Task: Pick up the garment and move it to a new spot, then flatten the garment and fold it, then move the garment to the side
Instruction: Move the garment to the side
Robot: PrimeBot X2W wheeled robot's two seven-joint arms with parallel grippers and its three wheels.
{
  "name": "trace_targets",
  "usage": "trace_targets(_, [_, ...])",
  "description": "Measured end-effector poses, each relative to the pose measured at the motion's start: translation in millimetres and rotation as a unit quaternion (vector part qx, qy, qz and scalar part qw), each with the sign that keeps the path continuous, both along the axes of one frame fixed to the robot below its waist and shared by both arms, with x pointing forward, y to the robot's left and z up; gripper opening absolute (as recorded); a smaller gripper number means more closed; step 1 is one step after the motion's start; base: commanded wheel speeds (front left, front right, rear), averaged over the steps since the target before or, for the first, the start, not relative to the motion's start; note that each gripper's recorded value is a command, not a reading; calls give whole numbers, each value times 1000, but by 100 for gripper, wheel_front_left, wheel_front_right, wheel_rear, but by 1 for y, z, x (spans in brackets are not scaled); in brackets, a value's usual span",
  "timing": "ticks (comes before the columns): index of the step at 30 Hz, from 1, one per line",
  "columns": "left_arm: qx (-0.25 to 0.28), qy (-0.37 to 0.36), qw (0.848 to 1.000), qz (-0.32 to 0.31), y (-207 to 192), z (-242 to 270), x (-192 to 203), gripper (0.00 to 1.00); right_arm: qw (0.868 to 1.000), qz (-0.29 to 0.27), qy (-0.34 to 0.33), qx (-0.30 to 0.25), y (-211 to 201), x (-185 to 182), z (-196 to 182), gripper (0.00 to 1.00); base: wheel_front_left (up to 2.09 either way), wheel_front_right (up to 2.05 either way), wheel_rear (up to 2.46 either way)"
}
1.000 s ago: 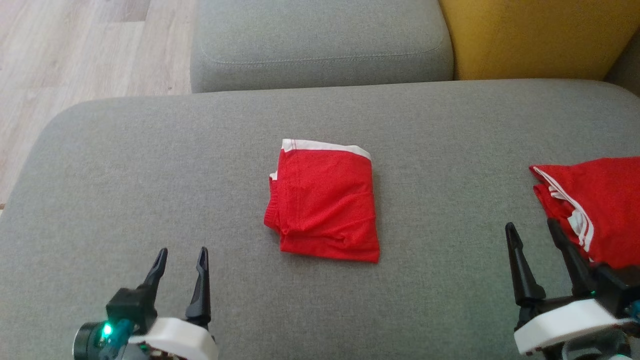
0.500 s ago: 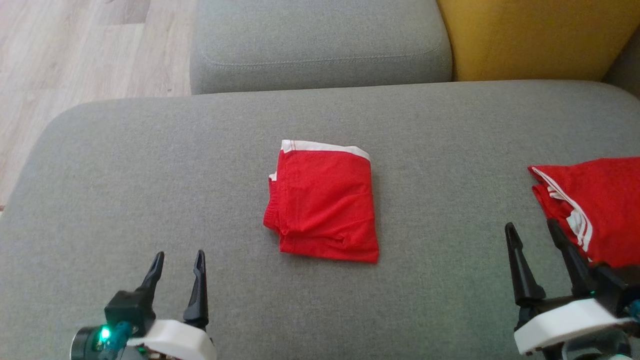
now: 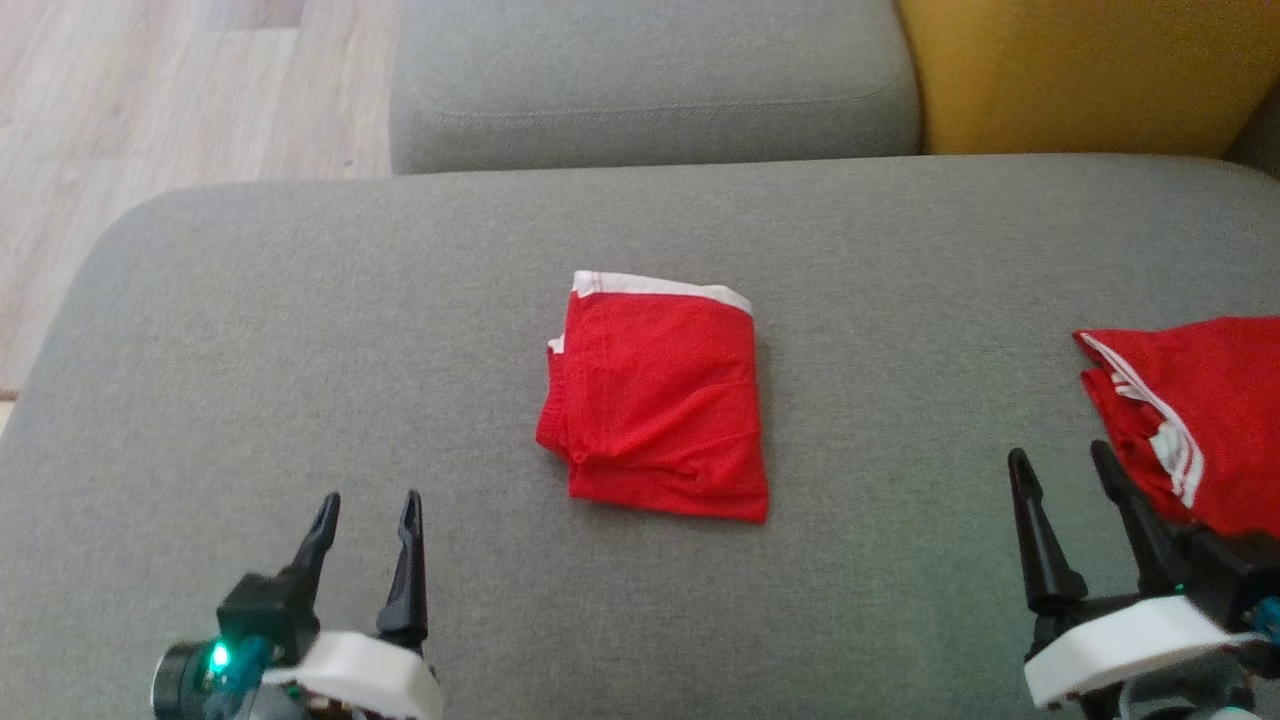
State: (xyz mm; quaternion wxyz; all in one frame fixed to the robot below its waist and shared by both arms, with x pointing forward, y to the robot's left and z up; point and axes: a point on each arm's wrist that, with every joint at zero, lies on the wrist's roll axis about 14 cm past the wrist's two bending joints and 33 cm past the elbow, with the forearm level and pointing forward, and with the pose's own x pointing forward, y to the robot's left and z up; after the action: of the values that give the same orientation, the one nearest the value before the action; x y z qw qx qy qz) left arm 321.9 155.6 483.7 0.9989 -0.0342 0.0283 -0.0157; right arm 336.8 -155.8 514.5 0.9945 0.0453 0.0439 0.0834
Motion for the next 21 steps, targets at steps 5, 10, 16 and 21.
trace_targets(5, [-3, -18, 1000, 5, 2, 9, 12, 100, 999, 15, 35, 13, 12, 12, -23, 100, 0, 0, 0])
trace_targets(10, [-14, -57, 998, 1, -4, 29, 37, 100, 995, 66, 65, 23, 50, 48, -46, 100, 0, 0, 0])
trace_targets(16, [-15, -67, 997, 27, 9, 32, 54, 100, 982, 145, 117, 28, 114, 87, -87, 100, 0, 0, 0])
trace_targets(21, [-5, -54, 997, 51, 23, 24, 51, 100, 964, 177, 194, 33, 142, 86, -134, 100, 0, 0, 0])
